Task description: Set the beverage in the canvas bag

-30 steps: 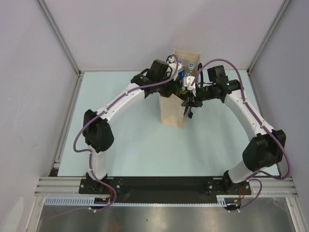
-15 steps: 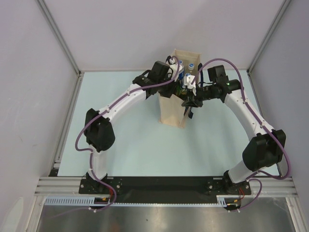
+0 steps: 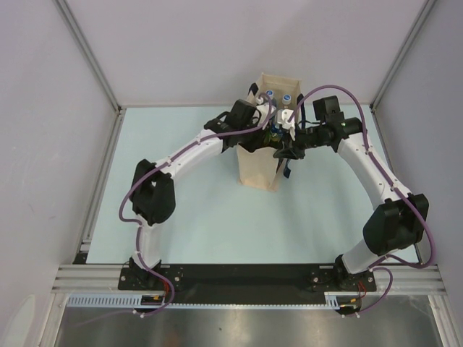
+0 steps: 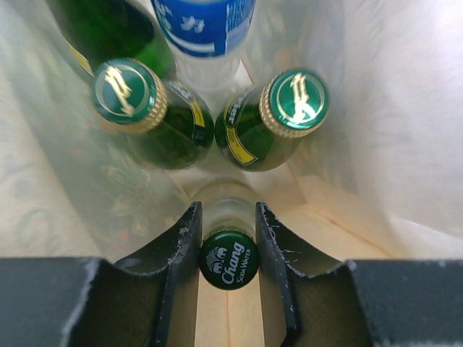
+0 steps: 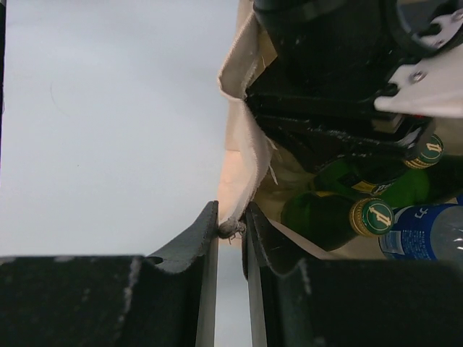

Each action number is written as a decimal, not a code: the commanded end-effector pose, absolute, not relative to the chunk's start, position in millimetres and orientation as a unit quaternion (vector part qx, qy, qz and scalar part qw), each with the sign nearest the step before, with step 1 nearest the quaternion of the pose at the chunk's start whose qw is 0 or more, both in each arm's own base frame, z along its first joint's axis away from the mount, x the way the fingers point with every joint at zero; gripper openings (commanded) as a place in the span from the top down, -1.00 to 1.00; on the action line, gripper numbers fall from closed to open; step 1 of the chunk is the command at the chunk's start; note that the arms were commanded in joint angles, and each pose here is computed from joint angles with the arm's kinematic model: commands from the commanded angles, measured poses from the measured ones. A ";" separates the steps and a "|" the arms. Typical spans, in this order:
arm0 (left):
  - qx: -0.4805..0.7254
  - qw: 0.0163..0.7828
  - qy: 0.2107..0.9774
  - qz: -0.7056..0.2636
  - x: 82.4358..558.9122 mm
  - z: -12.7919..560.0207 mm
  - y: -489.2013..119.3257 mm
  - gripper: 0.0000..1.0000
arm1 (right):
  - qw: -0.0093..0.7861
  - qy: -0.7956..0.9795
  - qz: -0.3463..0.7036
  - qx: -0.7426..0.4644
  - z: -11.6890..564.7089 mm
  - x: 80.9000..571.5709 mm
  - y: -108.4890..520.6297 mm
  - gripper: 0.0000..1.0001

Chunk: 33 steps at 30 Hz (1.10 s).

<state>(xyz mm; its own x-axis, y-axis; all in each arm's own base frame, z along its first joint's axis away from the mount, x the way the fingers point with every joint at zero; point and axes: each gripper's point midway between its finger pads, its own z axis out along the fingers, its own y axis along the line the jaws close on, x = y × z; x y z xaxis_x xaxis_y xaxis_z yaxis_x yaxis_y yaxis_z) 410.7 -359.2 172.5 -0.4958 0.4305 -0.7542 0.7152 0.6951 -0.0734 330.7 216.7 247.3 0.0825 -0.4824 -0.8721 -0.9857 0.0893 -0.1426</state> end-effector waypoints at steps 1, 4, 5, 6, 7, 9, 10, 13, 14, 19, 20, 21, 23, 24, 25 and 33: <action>0.339 0.360 0.839 -0.225 394.1 177.0 -376.0 0.39 | 0.467 0.540 0.338 -0.613 299.3 314.9 234.7 1.00; 0.332 0.377 0.836 -0.220 397.0 191.0 -373.1 0.10 | 0.466 0.541 0.339 -0.613 297.7 314.5 234.0 1.00; 0.329 0.384 0.834 -0.219 398.5 196.1 -371.9 0.05 | 0.465 0.542 0.339 -0.613 296.4 314.5 234.4 1.00; 0.328 0.392 0.832 -0.218 398.8 204.2 -370.4 -0.04 | 0.464 0.542 0.339 -0.613 296.2 314.3 234.4 1.00; 0.324 0.400 0.830 -0.214 401.7 210.4 -368.3 -0.07 | 0.464 0.542 0.339 -0.613 295.9 314.4 234.4 1.00; 0.316 0.418 0.825 -0.211 403.0 227.7 -365.0 -0.21 | 0.463 0.544 0.339 -0.612 294.9 314.4 234.0 1.00; 0.311 0.431 0.822 -0.207 406.0 238.4 -362.3 -0.23 | 0.463 0.544 0.338 -0.612 295.2 314.4 233.8 1.00; 0.289 0.467 0.812 -0.198 412.3 271.5 -351.3 -0.33 | 0.464 0.548 0.335 -0.610 295.6 315.6 232.6 1.00; 0.285 0.474 0.809 -0.197 412.6 279.9 -348.7 -0.40 | 0.464 0.549 0.333 -0.610 296.3 315.8 232.3 1.00; 0.267 0.528 0.780 -0.206 406.5 341.1 -332.6 -0.55 | 0.469 0.555 0.326 -0.604 302.0 316.9 230.8 0.87; 0.266 0.534 0.775 -0.209 404.0 350.3 -330.6 -0.56 | 0.470 0.560 0.326 -0.599 303.9 318.3 230.1 0.80; 0.264 0.541 0.770 -0.212 402.2 358.7 -329.2 -0.57 | 0.471 0.563 0.325 -0.597 306.0 318.5 229.8 0.76; 0.256 0.558 0.759 -0.218 396.3 379.1 -322.2 -0.60 | 0.476 0.572 0.321 -0.586 313.2 321.6 228.1 0.62; 0.252 0.565 0.754 -0.219 394.1 387.3 -318.9 -0.62 | 0.480 0.573 0.318 -0.583 318.0 322.1 227.9 0.57; 0.249 0.570 0.752 -0.219 392.5 392.5 -315.6 -0.65 | 0.484 0.576 0.314 -0.578 321.3 324.3 225.4 0.53; 0.193 0.623 0.730 -0.202 360.4 436.7 -262.6 -0.95 | 0.548 0.605 0.288 -0.501 376.4 329.7 199.6 -0.35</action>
<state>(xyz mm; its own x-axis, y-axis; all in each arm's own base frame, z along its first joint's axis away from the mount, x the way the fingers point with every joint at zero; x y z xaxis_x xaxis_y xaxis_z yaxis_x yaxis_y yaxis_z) 374.5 -296.9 405.9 -0.2031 0.1147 -0.9724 0.6090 0.7925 -0.0337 333.8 213.0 304.0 0.0328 -0.3945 -0.9183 -0.9651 0.2264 -0.1317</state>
